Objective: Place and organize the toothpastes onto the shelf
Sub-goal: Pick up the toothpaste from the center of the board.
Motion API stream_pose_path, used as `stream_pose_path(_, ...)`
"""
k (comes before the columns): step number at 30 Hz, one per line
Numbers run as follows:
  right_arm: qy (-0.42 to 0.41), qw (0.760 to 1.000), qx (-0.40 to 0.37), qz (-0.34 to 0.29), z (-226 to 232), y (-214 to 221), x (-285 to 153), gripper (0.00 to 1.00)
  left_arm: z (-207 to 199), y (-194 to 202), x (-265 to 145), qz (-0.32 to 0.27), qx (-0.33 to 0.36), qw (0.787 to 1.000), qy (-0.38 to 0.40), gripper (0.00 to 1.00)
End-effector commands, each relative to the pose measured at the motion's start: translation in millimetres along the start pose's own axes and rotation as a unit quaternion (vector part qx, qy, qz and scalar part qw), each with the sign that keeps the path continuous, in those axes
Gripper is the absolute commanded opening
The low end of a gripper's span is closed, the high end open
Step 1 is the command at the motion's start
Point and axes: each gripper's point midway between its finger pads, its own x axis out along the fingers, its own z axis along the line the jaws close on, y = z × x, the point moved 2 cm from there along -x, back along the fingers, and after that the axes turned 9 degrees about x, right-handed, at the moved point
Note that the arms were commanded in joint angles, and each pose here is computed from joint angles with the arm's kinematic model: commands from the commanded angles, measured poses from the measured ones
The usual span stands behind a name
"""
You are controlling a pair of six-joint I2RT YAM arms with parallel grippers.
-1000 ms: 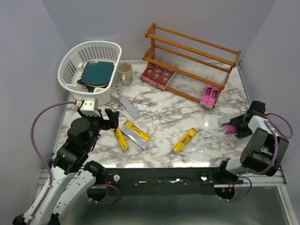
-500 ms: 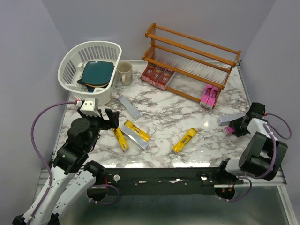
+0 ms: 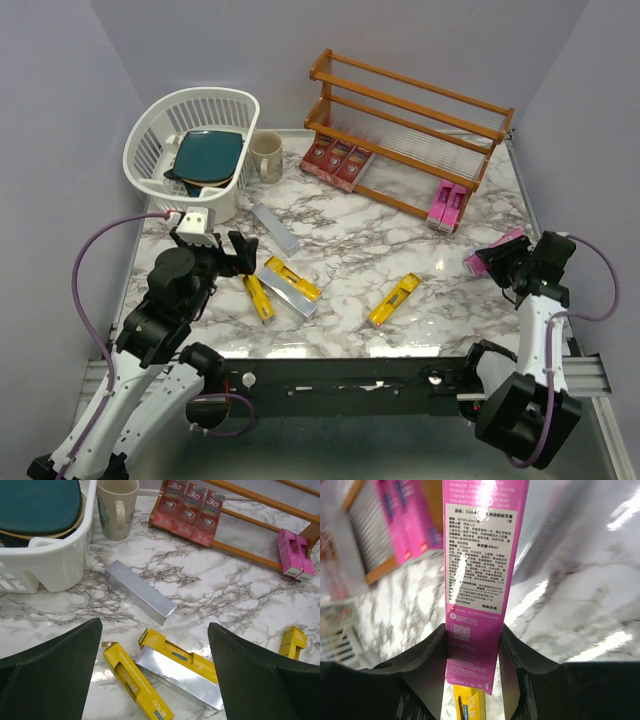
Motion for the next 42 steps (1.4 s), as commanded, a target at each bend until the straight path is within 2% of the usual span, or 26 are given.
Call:
stream_pose_path(1,-0.179,0.978,-0.094,0.052,50.5,35.7,-19.0,0.35,-14.6,3.5,7.3,0.013,-0.007,0.999,0.046,0.99)
stream_pose_path(5,-0.304,0.935,-0.160,0.092,82.0,71.9,-34.7,0.36,-37.6,-2.1,10.7,0.011,-0.038,0.993,0.113,0.99)
stream_pose_path(7,-0.339,0.919,-0.178,0.099,91.3,82.3,-41.3,0.36,-48.3,-3.1,11.2,0.011,-0.064,0.988,0.140,0.99)
stream_pose_path(8,-0.375,0.900,-0.196,0.103,103.1,90.6,-49.6,0.37,-54.3,-8.2,13.3,0.001,-0.077,0.985,0.155,0.99)
stream_pose_path(10,-0.402,0.888,-0.184,0.126,105.2,104.0,-52.5,0.38,-69.5,-1.9,15.0,0.014,-0.121,0.974,0.193,0.99)
stream_pose_path(11,-0.438,0.868,-0.197,0.126,115.8,110.4,-61.3,0.39,-76.9,-5.5,20.2,0.007,-0.136,0.968,0.212,0.99)
stream_pose_path(13,-0.460,0.856,-0.190,0.141,119.8,120.7,-65.9,0.40,-90.7,3.4,23.6,0.025,-0.178,0.953,0.245,0.99)
stream_pose_path(14,-0.488,0.836,-0.204,0.147,128.5,128.7,-73.1,0.40,-96.0,0.6,29.8,0.017,-0.189,0.947,0.258,0.99)
stream_pose_path(16,-0.511,0.816,-0.217,0.161,135.6,137.0,-80.7,0.41,-104.1,5.6,34.3,0.024,-0.209,0.939,0.272,0.99)
stream_pose_path(18,-0.537,0.788,-0.231,0.192,141.2,154.2,-89.4,0.41,-113.6,1.2,39.7,0.014,-0.214,0.933,0.289,0.99)
stream_pose_path(19,-0.543,0.782,-0.227,0.206,142.2,158.8,-91.9,0.41,-116.8,-1.4,41.0,0.009,-0.215,0.931,0.295,0.99)
stream_pose_path(20,-0.564,0.763,-0.236,0.212,146.3,165.1,-100.4,0.41,-121.6,-8.5,44.6,-0.007,-0.217,0.927,0.305,0.99)
stream_pose_path(22,-0.568,0.750,-0.240,0.238,146.5,174.6,-101.8,0.41,-130.9,-16.8,45.7,-0.020,-0.215,0.922,0.322,0.99)
stream_pose_path(23,-0.583,0.734,-0.249,0.244,150.3,179.8,-109.5,0.41,-136.1,-21.5,50.9,-0.028,-0.214,0.919,0.330,0.99)
stream_pose_path(26,-0.589,0.717,-0.261,0.265,151.4,190.0,-114.3,0.41,-153.2,-33.2,58.6,-0.041,-0.199,0.911,0.358,0.99)
stream_pose_path(34,-0.619,0.650,-0.317,0.308,156.2,200.2,-138.7,0.41,-186.8,-66.9,83.7,-0.087,-0.174,0.891,0.410,0.99)
stream_pose_path(38,-0.621,0.643,-0.321,0.312,159.0,200.0,-143.9,0.41,-203.4,-77.8,98.5,-0.098,-0.164,0.877,0.440,0.99)
stream_pose_path(42,-0.623,0.632,-0.331,0.321,160.3,200.2,-148.3,0.41,-217.3,-98.2,93.0,-0.131,-0.159,0.845,0.493,0.99)
